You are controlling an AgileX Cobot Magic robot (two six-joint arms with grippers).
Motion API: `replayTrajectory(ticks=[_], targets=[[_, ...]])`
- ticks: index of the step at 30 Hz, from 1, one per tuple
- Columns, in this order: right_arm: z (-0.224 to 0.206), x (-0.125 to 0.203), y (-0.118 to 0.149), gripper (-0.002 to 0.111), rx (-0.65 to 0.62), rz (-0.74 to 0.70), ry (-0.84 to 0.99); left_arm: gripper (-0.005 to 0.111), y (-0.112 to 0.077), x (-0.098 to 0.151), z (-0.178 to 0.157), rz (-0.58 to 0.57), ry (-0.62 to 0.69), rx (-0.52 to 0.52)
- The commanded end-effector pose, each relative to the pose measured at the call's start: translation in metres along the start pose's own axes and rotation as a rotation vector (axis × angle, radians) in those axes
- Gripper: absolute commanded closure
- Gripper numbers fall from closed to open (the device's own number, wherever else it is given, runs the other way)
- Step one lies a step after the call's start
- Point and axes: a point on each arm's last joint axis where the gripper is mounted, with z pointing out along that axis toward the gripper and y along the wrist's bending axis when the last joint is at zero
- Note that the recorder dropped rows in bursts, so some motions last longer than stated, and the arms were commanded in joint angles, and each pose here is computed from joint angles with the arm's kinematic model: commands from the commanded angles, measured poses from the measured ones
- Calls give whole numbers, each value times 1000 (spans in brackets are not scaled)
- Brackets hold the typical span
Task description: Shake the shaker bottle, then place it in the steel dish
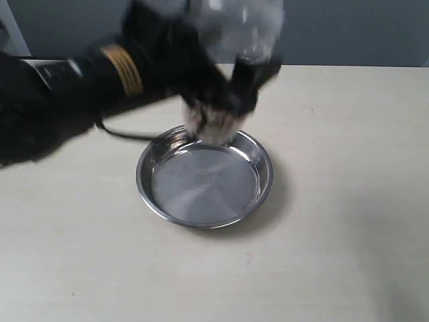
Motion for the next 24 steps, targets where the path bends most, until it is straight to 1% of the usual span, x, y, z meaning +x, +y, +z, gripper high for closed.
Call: replayTrajectory(ticks=[1,2,3,4,5,6,8,9,10,11,13,14,15,16,17,18,19,20,21,22,23,24], targets=[[0,-1,0,109,-2,-6,-11,106,12,33,1,-58,140,-64],[0,-1,0,109,-2,-6,-11,106,11,37,0,-64,124,-60],[0,-1,0,109,-2,-6,-11,106,11,35,-1,-61,87,-55],[0,-1,0,109,-2,-6,-11,106,10,28,-2,-62,28,-51],[0,-1,0,109,-2,-6,-11,106,11,24,-3,-86,-3,-60],[0,-1,0,109,-2,-6,-11,106,12,29,-1,-123,22,-72],[0,-1,0,109,-2,-6,-11,106,11,59,5,-142,181,-74],[0,-1,0,109,-2,-6,-11,106,11,72,6,-154,226,-77],[0,-1,0,109,-2,-6,-11,106,11,74,6,-183,220,-78],[0,-1,0,109,-2,-6,-11,106,9,65,6,-173,169,-55],[0,-1,0,109,-2,-6,-11,106,4,19,0,-45,-23,19],[0,-1,0,109,-2,-6,-11,106,4,-11,-6,33,-125,33],[0,-1,0,109,-2,-6,-11,106,6,-31,-12,45,-154,10],[0,-1,0,109,-2,-6,-11,106,10,-33,-13,-15,-106,-30],[0,-1,0,109,-2,-6,-11,106,12,-19,-9,-46,-12,-55],[0,-1,0,109,-2,-6,-11,106,13,10,-2,-45,110,-63],[0,-1,0,109,-2,-6,-11,106,13,37,3,-51,199,-62],[0,-1,0,109,-2,-6,-11,106,13,67,7,-98,279,-72],[0,-1,0,109,-2,-6,-11,106,12,84,9,-161,312,-84],[0,-1,0,109,-2,-6,-11,106,8,86,9,-184,309,-73],[0,-1,0,109,-2,-6,-11,106,4,76,9,-148,266,-41],[0,-1,0,109,-2,-6,-11,106,2,54,6,-89,178,-7]])
